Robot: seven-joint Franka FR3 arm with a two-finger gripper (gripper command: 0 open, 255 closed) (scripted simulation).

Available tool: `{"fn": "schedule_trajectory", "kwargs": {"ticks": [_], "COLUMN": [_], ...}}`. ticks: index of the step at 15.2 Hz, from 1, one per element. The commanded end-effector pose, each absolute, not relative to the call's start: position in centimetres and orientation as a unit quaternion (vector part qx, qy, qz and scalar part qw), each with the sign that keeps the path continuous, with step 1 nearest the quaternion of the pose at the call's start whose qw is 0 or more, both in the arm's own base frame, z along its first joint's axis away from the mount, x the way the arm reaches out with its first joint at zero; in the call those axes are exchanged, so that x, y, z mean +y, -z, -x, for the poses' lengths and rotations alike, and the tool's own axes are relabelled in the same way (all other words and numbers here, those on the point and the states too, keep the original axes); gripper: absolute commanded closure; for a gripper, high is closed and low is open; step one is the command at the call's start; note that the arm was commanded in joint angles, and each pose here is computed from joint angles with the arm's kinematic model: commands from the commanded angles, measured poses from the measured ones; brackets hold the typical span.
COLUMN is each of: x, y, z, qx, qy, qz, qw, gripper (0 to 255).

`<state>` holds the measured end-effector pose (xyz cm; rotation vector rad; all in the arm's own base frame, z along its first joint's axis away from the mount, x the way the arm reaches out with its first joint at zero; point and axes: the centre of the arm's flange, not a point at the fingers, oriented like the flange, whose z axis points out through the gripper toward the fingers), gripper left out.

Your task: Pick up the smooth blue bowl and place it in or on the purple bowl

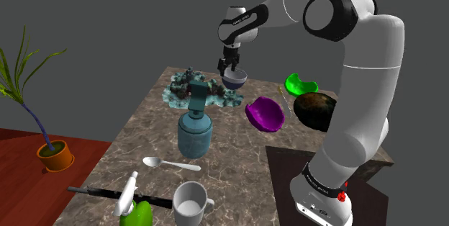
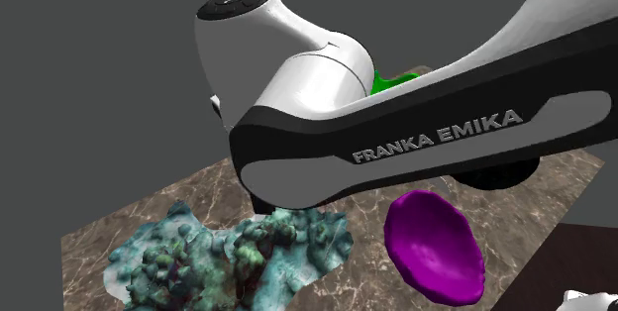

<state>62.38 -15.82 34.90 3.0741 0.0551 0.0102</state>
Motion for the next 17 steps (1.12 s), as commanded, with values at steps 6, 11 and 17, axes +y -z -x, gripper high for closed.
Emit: {"fn": "schedule_trajectory", "kwargs": {"ticks": [6, 11, 17], "x": [-17.7, -17.9, -17.9], "y": [-30.5, -28.6, -28.6], "z": [-64.8, -64.8, -64.8], "qx": [0.022, 0.022, 0.022], "qy": [0.004, 0.004, 0.004], "qz": [-0.999, -0.999, -0.999], "qw": [0.040, 0.040, 0.040], "gripper": [0, 0, 0]}}
